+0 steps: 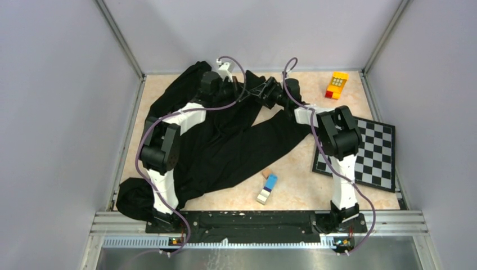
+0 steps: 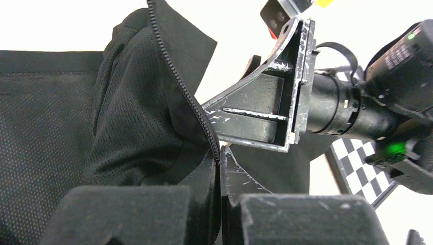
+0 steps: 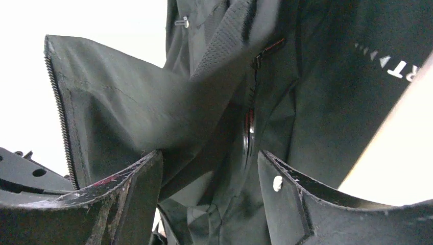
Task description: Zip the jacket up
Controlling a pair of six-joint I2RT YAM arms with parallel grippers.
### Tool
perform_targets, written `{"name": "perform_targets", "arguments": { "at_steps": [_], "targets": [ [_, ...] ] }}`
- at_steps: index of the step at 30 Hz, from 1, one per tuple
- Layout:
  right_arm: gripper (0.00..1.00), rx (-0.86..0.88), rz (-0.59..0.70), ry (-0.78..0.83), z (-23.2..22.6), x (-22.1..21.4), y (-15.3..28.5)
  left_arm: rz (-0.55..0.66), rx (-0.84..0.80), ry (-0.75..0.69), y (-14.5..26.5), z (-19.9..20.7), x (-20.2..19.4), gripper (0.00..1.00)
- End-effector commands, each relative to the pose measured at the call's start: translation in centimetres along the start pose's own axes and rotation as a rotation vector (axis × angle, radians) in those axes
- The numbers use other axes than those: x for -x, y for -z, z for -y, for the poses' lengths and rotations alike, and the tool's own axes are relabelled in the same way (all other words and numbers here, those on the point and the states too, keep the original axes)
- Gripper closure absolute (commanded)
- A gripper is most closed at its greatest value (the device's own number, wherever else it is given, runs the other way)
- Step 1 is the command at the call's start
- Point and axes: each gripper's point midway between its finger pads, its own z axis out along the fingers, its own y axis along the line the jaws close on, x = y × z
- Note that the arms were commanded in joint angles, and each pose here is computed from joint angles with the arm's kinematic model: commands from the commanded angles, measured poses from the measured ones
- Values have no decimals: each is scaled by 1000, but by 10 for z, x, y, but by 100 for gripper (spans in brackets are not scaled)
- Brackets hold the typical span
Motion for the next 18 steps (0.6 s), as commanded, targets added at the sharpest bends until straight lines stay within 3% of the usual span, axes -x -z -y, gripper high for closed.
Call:
{"name": "perform_targets", "arguments": {
  "at_steps": [1, 8, 11, 18],
  "targets": [
    [33, 101, 95, 91, -47, 26, 25, 1, 79, -156, 0, -5, 8, 100],
    [31, 84, 140, 219, -56, 33, 52, -30, 65, -157, -3, -5, -1, 100],
    [30, 177, 140, 255, -74, 32, 54, -39, 33, -143, -5, -2, -4, 100],
    [36, 274, 125, 239, -89, 34, 43, -51, -11, -107, -8, 5, -8, 100]
  ]
}}
